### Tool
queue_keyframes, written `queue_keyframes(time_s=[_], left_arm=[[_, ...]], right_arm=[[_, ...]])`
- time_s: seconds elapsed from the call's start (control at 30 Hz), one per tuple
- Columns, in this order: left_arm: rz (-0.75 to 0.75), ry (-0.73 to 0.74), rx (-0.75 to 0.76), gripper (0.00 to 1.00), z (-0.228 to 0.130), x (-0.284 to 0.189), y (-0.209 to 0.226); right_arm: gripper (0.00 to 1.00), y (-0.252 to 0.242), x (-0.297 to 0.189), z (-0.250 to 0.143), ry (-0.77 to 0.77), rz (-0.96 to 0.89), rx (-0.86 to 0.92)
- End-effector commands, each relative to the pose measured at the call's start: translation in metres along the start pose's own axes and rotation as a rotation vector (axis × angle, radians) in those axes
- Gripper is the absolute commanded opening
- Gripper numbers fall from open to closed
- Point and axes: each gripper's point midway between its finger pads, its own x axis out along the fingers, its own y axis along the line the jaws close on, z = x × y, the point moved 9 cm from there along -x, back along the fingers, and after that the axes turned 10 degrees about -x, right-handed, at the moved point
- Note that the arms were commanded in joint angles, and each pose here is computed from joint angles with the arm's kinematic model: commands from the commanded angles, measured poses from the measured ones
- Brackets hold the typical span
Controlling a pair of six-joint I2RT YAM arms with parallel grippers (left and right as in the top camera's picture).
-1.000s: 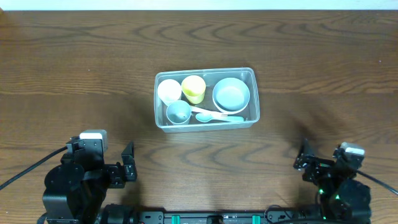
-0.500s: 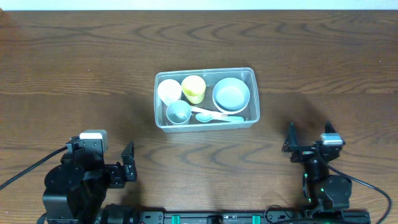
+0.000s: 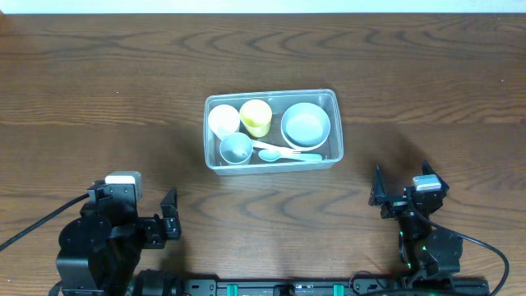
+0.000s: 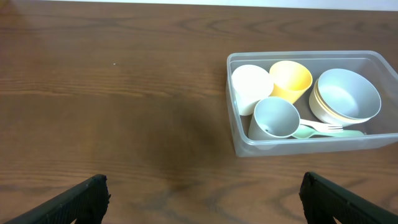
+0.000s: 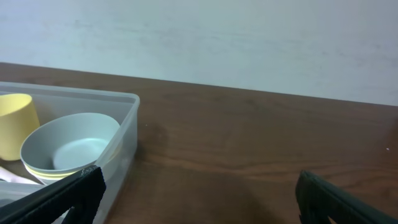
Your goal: Pack container
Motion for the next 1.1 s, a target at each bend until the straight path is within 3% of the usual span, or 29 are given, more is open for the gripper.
queue_keyframes(time_s=[0.0, 0.47, 0.77, 0.9, 1.07], left_arm=[[0.007, -0.004, -0.016, 0.98, 0.0, 0.0, 0.001], [0.007, -0.004, -0.016, 0.98, 0.0, 0.0, 0.001], [0.03, 0.082, -0.002, 0.98, -0.028, 0.01, 0.008], [0.01, -0.001, 0.0, 0.98, -0.045, 0.028, 0.013], [-0.02, -0.228, 0.049, 0.98, -0.061, 0.067, 0.019]], right_arm=[[0.99, 0.003, 0.0, 0.0, -0.006, 0.023, -0.016], [0.99, 0.003, 0.0, 0.0, -0.006, 0.023, -0.016], [0.99, 0.003, 0.0, 0.0, -0.006, 0.023, -0.016], [0.99, 0.003, 0.0, 0.0, -0.006, 0.023, -0.016], [0.99, 0.003, 0.0, 0.0, -0.006, 0.023, -0.016]])
